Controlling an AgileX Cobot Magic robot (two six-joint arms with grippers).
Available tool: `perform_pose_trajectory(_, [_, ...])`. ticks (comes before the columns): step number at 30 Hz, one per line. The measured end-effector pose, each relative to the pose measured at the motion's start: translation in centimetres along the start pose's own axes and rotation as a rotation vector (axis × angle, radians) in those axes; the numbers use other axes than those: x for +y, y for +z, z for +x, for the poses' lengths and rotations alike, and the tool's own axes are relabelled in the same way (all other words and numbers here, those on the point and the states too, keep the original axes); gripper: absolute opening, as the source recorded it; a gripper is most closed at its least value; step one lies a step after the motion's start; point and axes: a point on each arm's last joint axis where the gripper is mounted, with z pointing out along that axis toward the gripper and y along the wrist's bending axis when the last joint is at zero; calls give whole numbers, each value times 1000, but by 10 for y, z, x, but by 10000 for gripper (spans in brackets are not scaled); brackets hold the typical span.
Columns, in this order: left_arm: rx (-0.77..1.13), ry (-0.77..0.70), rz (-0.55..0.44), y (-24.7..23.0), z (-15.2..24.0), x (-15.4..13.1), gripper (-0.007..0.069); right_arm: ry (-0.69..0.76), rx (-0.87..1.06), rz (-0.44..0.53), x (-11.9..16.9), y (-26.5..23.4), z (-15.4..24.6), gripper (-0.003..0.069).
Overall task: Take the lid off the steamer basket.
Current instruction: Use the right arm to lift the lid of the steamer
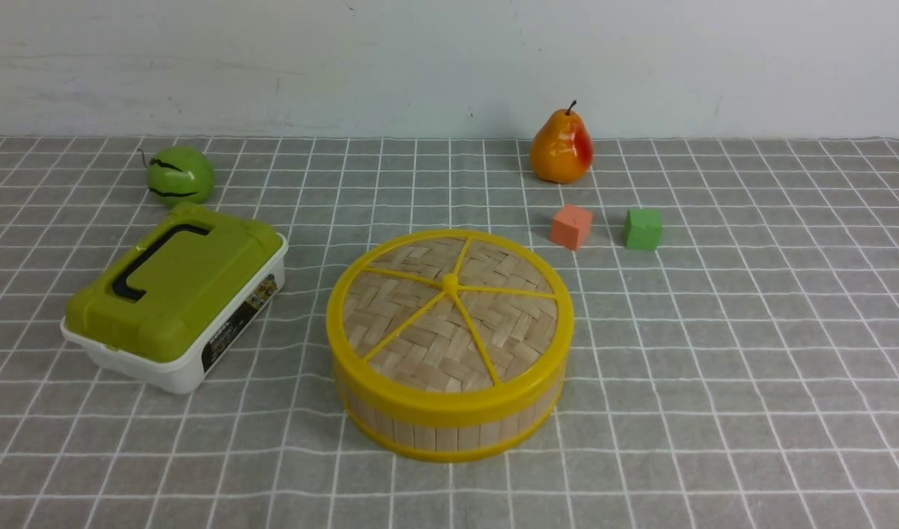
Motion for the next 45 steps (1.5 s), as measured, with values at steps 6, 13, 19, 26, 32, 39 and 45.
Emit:
perform_pose_trajectory(6, [0,0,0,0,0,0,239,243,-3,-62,5,0,-1,241])
perform_pose_trajectory(13, [0,0,0,0,0,0,239,1186,52,-260,20,-2,-7,241])
perform_pose_trajectory(19, [0,0,0,0,0,0,239,1096,35,-240,19,-1,-6,241])
perform_pose_trajectory(26, [1,0,0,0,0,0,239,795,20,-224,19,-4,-9,233])
perform_pose_trajectory(32, [3,0,0,0,0,0,239,219,40,-245,36,-29,-89,19])
perform_pose_trajectory(39, [3,0,0,0,0,0,239,-239,288,-329,65,-9,-201,-20])
perform_pose_trajectory(45, [2,0,0,0,0,0,239,-388,554,-459,100,58,-254,-16])
